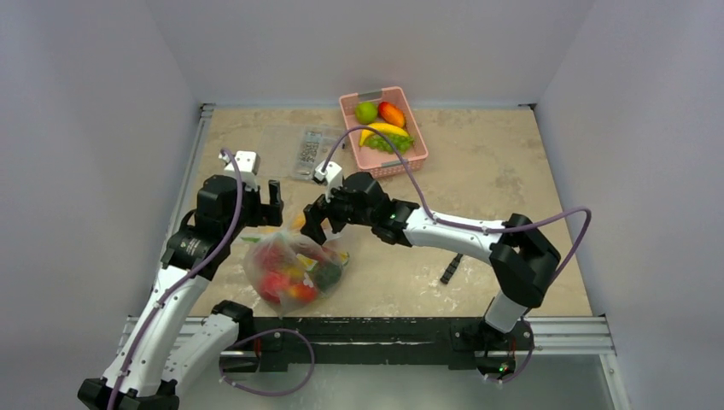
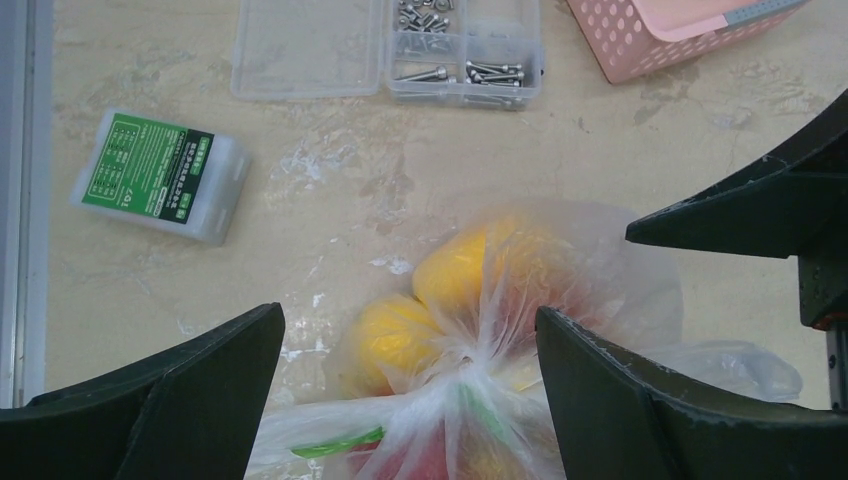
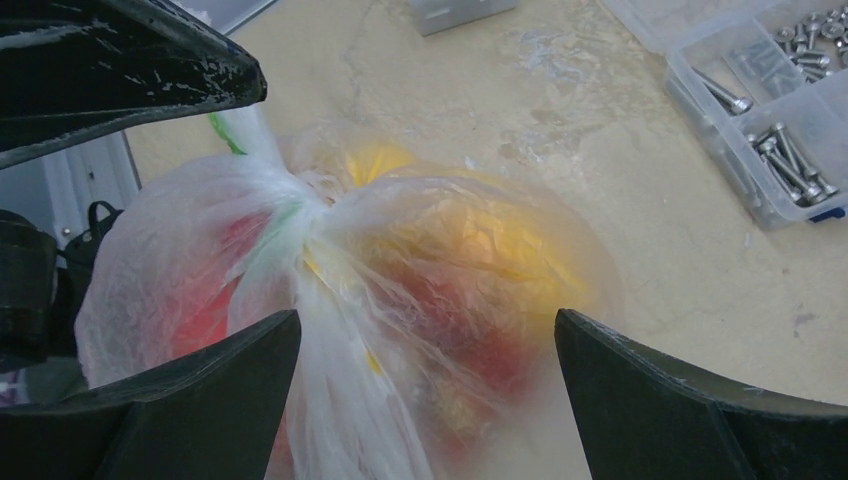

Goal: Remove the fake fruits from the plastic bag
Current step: Adjust the plastic bag at the center of the board.

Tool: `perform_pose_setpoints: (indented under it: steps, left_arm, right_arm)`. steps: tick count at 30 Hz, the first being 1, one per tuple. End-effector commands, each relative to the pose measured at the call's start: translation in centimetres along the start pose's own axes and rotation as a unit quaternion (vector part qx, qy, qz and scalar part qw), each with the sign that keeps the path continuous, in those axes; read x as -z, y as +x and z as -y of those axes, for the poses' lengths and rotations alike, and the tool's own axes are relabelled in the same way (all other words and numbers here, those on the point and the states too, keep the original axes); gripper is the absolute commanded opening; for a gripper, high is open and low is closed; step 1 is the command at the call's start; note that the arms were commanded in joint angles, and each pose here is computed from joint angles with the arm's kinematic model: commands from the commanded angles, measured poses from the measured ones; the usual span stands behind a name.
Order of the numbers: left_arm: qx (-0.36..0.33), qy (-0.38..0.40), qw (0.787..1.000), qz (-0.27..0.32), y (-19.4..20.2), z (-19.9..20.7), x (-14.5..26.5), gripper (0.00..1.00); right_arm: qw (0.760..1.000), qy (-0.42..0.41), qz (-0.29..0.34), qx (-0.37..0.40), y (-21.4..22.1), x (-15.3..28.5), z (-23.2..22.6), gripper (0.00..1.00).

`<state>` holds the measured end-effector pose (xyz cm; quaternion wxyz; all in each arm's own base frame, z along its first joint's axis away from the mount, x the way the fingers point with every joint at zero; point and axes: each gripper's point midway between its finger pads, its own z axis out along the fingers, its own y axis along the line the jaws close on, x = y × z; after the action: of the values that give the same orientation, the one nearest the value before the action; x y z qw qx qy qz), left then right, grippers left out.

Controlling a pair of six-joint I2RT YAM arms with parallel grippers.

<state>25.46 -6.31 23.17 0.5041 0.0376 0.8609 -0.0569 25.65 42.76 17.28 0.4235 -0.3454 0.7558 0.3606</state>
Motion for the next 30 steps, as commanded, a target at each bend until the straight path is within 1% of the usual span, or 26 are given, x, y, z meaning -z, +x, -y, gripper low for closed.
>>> perform_pose_setpoints:
  steps: [1,5,10,12,15,18,19,20,25,27,30]
  left_arm:
    - [-0.008,0.001,1.000,0.018,-0.7,0.0,0.1,0.96]
    - [-0.008,0.001,1.000,0.013,-0.5,0.0,-0.1,0.96]
    - [-0.009,0.000,1.000,0.008,-0.5,0.1,-0.4,0.96]
    - [-0.009,0.000,1.000,0.008,-0.4,0.1,-0.4,0.96]
    - [-0.010,0.000,1.000,0.006,-0.4,0.1,-0.5,0.96]
    - [-0.010,-0.001,1.000,0.001,-0.2,0.1,-0.7,0.96]
    - [-0.010,-0.001,1.000,0.000,-0.3,0.1,-0.8,0.96]
    - [-0.011,-0.001,1.000,-0.001,-0.2,0.1,-0.8,0.96]
    - [-0.012,-0.002,1.000,-0.009,0.1,0.1,-1.2,0.96]
    - [-0.013,-0.002,1.000,-0.014,0.2,0.2,-1.4,0.96]
    - [-0.017,-0.001,0.999,-0.028,0.5,0.4,-2.1,0.96]
  right_arm:
    - [0.997,0.010,0.034,0.067,-3.1,-1.0,-0.1,0.99]
    - [0.994,0.014,0.014,0.111,-2.3,-2.2,-0.9,0.99]
    - [0.991,0.062,0.006,0.114,-1.6,-3.1,0.7,0.99]
    - [0.992,0.066,0.007,0.111,-1.5,-3.3,0.8,0.94]
    - [0.994,0.070,0.012,0.089,-1.0,-3.4,0.9,0.79]
    - [0.994,0.082,0.027,0.063,-0.8,-3.0,1.2,0.57]
    - [0.994,0.083,0.035,0.057,-0.8,-2.8,1.2,0.52]
    - [0.994,0.085,0.043,0.050,-0.9,-2.6,1.3,0.50]
    - [0.992,0.101,0.075,0.018,-1.6,-1.2,1.6,0.23]
    - [0.989,0.114,0.089,0.004,-1.9,-0.4,2.0,0.16]
    - [0.985,0.132,0.109,-0.013,-2.4,0.9,2.4,0.09]
